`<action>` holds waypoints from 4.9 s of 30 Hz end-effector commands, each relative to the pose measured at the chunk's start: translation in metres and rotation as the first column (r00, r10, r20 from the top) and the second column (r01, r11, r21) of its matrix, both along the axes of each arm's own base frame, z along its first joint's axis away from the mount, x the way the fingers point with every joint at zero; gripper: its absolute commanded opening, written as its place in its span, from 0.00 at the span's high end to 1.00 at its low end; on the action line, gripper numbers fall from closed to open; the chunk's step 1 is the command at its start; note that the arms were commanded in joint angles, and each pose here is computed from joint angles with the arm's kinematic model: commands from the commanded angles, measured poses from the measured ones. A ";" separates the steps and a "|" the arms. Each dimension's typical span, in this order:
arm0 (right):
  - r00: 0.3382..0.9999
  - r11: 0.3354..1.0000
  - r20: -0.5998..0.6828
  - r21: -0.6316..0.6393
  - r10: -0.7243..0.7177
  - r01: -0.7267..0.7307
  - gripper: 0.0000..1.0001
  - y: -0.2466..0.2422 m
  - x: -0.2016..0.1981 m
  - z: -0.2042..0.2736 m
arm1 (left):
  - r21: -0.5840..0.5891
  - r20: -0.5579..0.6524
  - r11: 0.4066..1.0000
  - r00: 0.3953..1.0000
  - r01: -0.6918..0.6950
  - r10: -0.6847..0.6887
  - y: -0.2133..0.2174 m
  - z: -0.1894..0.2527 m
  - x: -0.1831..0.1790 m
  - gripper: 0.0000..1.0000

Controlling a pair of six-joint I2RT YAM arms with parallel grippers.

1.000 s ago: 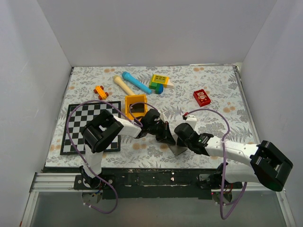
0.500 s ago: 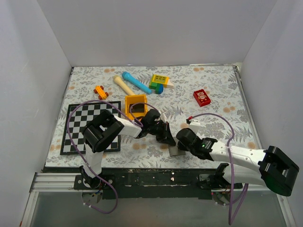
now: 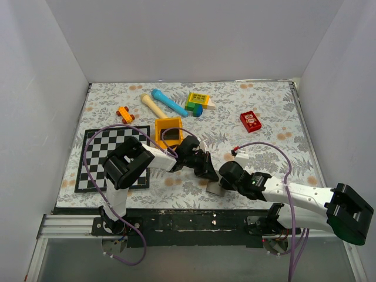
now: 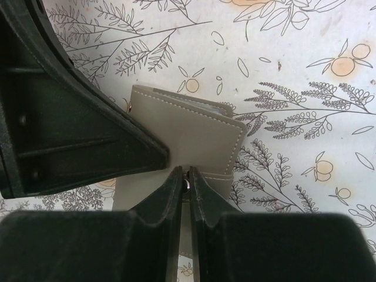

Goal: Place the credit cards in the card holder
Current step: Close the card holder at the center of the board.

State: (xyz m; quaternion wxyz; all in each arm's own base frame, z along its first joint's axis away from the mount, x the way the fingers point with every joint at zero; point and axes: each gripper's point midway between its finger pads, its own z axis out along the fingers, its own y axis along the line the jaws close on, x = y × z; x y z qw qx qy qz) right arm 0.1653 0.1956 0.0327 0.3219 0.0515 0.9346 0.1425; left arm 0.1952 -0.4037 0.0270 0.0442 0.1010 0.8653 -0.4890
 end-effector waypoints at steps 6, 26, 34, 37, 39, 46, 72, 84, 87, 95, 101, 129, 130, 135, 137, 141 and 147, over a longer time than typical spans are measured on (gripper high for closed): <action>0.965 0.987 -0.251 -0.122 0.074 -0.107 0.84 -0.033 -0.061 -0.030 | 0.186 0.062 0.976 0.992 -0.117 0.107 0.025 -0.050 0.021 1.00; 0.970 0.987 -0.226 -0.106 0.092 -0.118 0.83 -0.029 -0.058 -0.022 | 0.188 0.058 0.975 0.993 -0.116 0.107 0.025 -0.051 0.020 1.00; 0.987 0.989 -0.146 -0.118 0.069 -0.087 0.81 -0.032 -0.043 -0.001 | 0.188 0.059 0.976 0.993 -0.114 0.104 0.025 -0.051 0.019 1.00; 0.995 0.991 -0.092 -0.123 0.048 -0.060 0.79 -0.036 -0.035 0.012 | 0.184 0.062 0.976 0.993 -0.114 0.105 0.024 -0.050 0.020 1.00; 0.998 0.991 -0.058 -0.123 0.037 -0.044 0.77 -0.039 -0.031 0.020 | 0.184 0.061 0.976 0.992 -0.117 0.107 0.024 -0.050 0.021 1.00; 1.000 0.993 -0.015 -0.113 0.015 -0.016 0.73 -0.048 -0.027 0.031 | 0.186 0.061 0.976 0.992 -0.116 0.106 0.025 -0.051 0.020 1.00; 0.981 0.981 -0.035 0.029 0.191 -0.190 0.76 0.004 -0.018 0.017 | 0.190 0.055 0.975 0.993 -0.116 0.107 0.025 -0.054 0.020 1.00; 0.981 0.981 -0.037 0.057 0.189 -0.187 0.79 0.008 -0.009 0.012 | 0.191 0.054 0.975 0.993 -0.115 0.107 0.026 -0.055 0.020 1.00; 0.980 0.980 -0.047 0.058 0.194 -0.191 0.79 0.008 -0.010 0.010 | 0.191 0.053 0.975 0.993 -0.116 0.107 0.027 -0.055 0.020 1.00; 0.980 0.981 -0.057 0.056 0.190 -0.187 0.80 0.008 -0.009 0.007 | 0.190 0.051 0.975 0.993 -0.118 0.111 0.027 -0.056 0.021 1.00; 0.984 0.987 -0.076 0.019 0.158 -0.157 0.82 0.000 -0.007 0.003 | 0.187 0.054 0.976 0.993 -0.114 0.106 0.026 -0.055 0.021 1.00; 0.984 0.986 -0.069 -0.020 0.166 -0.167 0.83 0.001 0.005 0.018 | 0.182 0.048 0.976 0.993 -0.115 0.108 0.027 -0.057 0.021 1.00; 0.984 0.986 -0.069 -0.024 0.165 -0.167 0.82 0.001 0.005 0.018 | 0.184 0.047 0.976 0.993 -0.115 0.108 0.028 -0.057 0.021 1.00; 0.984 0.985 -0.064 -0.024 0.169 -0.171 0.82 0.002 0.007 0.020 | 0.182 0.048 0.977 0.993 -0.113 0.106 0.027 -0.057 0.021 1.00; 0.983 0.985 -0.065 -0.024 0.171 -0.173 0.81 0.002 0.007 0.020 | 0.182 0.047 0.977 0.993 -0.114 0.107 0.027 -0.057 0.021 1.00; 0.983 0.984 -0.062 -0.024 0.174 -0.176 0.81 0.003 0.008 0.021 | 0.181 0.048 0.976 0.993 -0.117 0.110 0.027 -0.057 0.022 1.00; 0.982 0.983 -0.043 -0.014 0.183 -0.184 0.80 0.005 0.011 0.025 | 0.185 0.047 0.976 0.993 -0.117 0.110 0.029 -0.058 0.022 1.00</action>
